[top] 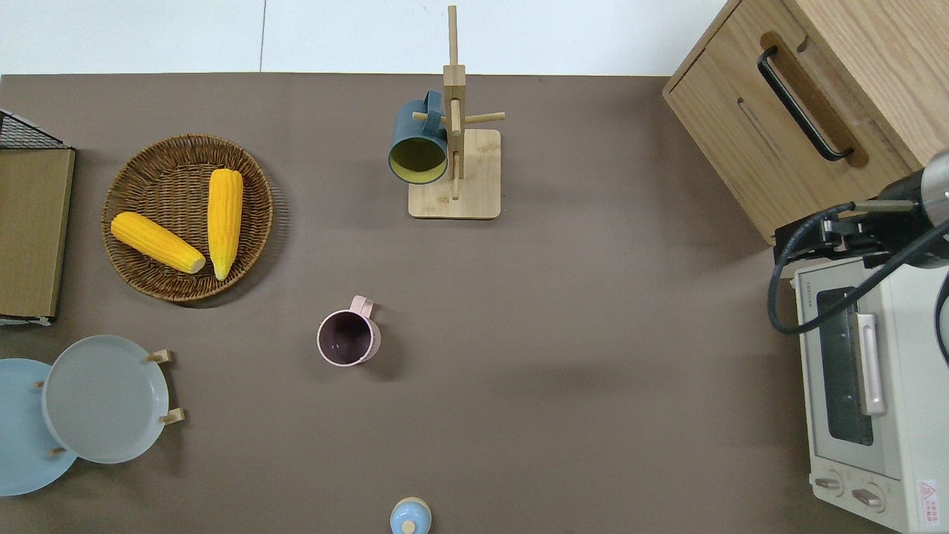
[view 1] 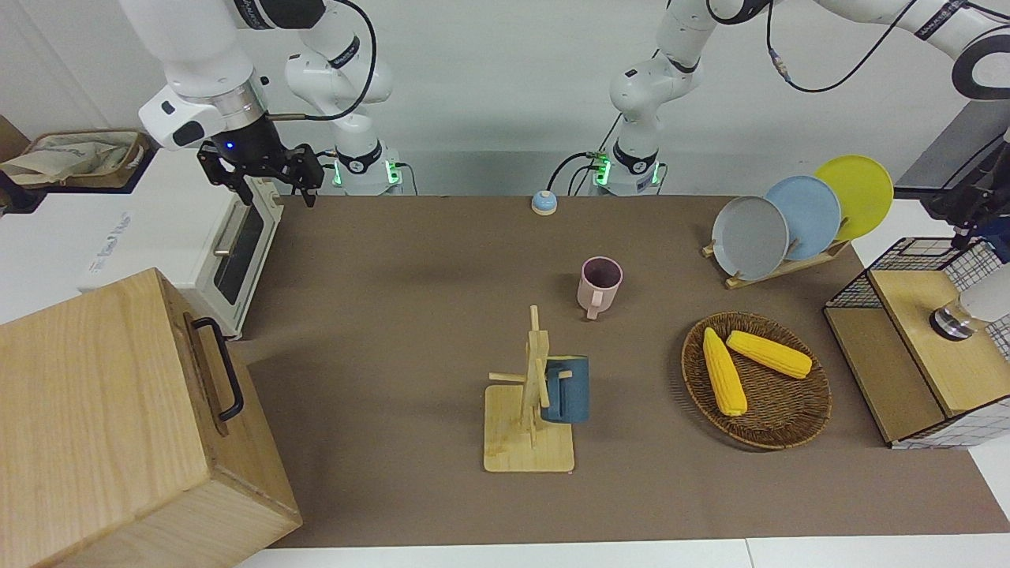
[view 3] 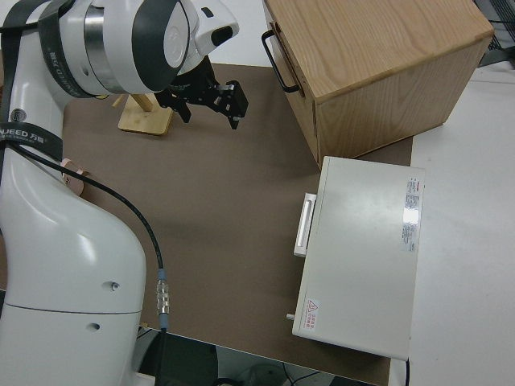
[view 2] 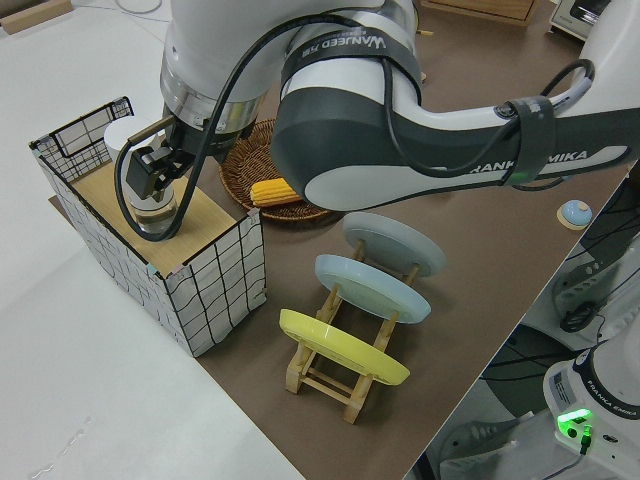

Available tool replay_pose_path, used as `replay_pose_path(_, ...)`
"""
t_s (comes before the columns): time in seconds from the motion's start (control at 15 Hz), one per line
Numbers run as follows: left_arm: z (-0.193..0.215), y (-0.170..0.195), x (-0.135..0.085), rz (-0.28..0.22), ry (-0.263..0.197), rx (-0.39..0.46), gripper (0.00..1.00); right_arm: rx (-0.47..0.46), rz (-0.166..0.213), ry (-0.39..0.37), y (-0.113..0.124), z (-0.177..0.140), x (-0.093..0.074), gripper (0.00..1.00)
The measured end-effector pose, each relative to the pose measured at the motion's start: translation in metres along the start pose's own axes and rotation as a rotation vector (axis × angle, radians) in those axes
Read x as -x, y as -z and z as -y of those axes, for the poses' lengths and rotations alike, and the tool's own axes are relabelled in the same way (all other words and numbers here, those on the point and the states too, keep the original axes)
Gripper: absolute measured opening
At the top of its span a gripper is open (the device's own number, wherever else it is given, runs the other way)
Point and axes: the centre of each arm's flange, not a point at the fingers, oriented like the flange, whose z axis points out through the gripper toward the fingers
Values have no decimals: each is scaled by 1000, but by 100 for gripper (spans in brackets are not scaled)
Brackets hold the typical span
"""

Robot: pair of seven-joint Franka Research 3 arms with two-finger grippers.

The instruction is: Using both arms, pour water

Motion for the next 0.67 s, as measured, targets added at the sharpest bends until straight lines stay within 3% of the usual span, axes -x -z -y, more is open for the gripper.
replay_pose_path(0.2,-12,14,4,66,38,-1,100,0,0,0,0,0,0,100)
replay_pose_path(0.4,-28,24,1,108,40,-27,100,0,0,0,0,0,0,100)
replay_pose_path(0.67,-67,38,-8,153,54,0,100,0,0,0,0,0,0,100)
